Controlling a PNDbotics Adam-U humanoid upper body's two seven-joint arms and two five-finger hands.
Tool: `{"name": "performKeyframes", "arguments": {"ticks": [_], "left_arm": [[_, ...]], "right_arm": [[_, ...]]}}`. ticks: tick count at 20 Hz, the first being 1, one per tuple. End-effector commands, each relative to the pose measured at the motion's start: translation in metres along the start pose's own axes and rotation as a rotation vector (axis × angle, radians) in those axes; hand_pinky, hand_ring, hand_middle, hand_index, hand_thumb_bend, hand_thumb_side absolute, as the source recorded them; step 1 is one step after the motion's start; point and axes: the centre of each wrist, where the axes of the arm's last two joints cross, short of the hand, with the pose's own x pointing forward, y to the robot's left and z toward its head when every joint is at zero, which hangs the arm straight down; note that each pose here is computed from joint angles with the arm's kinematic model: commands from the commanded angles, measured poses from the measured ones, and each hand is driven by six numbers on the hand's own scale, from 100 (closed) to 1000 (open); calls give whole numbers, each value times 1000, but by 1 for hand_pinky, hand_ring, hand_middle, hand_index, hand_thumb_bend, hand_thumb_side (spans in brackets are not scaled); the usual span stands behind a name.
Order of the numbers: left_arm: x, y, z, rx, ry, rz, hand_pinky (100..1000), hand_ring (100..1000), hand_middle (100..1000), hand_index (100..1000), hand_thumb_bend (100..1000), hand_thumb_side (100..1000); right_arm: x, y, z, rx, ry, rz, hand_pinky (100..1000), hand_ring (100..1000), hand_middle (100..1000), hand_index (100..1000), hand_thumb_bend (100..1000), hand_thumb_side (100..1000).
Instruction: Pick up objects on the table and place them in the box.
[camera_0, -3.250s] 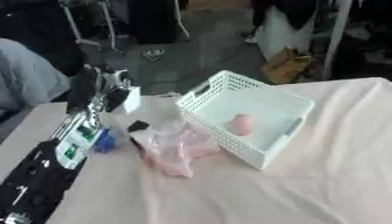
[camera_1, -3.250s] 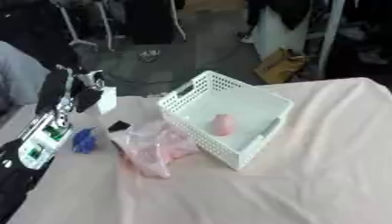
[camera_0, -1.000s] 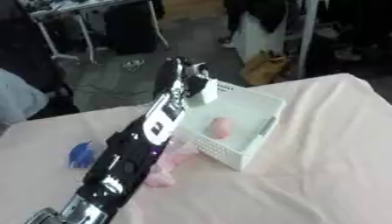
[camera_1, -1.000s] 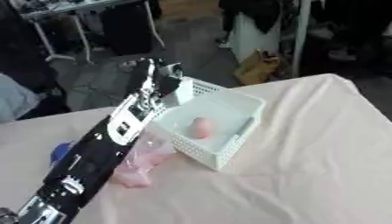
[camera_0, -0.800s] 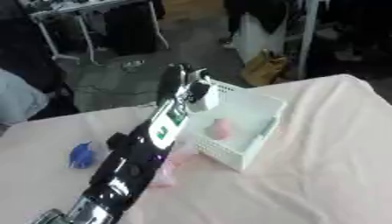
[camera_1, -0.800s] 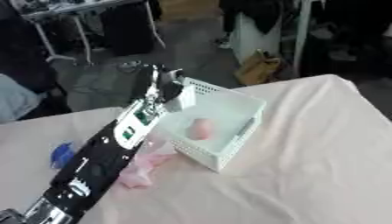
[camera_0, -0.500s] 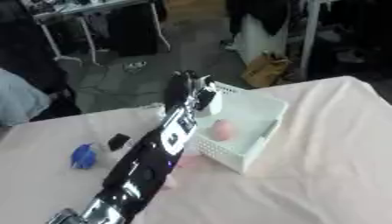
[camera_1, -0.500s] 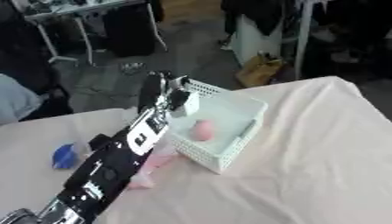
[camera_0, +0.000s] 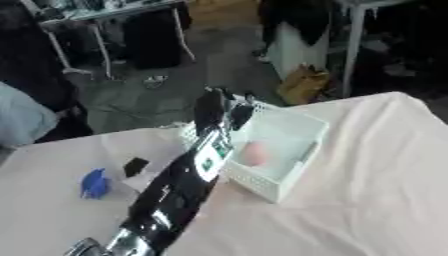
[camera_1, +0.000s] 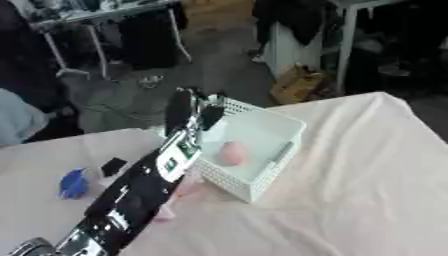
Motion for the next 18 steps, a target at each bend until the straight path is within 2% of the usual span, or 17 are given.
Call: {"name": "performKeyframes", "arguments": {"ticks": [1,2,3,4,5,6,7,18], "left_arm": [[13,9,-8,-11,-65,-5,274,615,604,757,504,831],[13,9,-9,-28,-78,-12,316,665,655,791,512,843],[14,8,-8,-55,-103,-22,580,881,889,946,566,916],[15,8,-9,-80,-125,-34,679,959,960,1000,563,941],[16,9,-9,-101,-148,-44,731,996,1000,1000,544,950],[16,10,-10,-116,-163,-51,738,1000,1000,1000,551,955],[16,11,-11,-123,-174,-58,784,1000,1000,1000,537,952],[18,19,-16,-109,-211,-108,834,1000,1000,1000,498,969]], "right_arm": [[6,4,-6,15,-28,-20,856,930,830,839,100,736],[6,5,-7,14,-28,-21,856,930,830,839,100,736],[6,5,-7,15,-28,-22,856,930,830,838,100,736],[6,5,-7,15,-27,-23,856,930,830,838,100,737],[6,5,-6,16,-26,-25,856,930,831,839,100,738],[6,5,-6,17,-26,-26,856,930,831,839,100,738],[6,5,-6,17,-25,-26,856,930,830,839,100,736],[5,4,-5,22,-17,-22,855,930,830,839,100,736]]}}
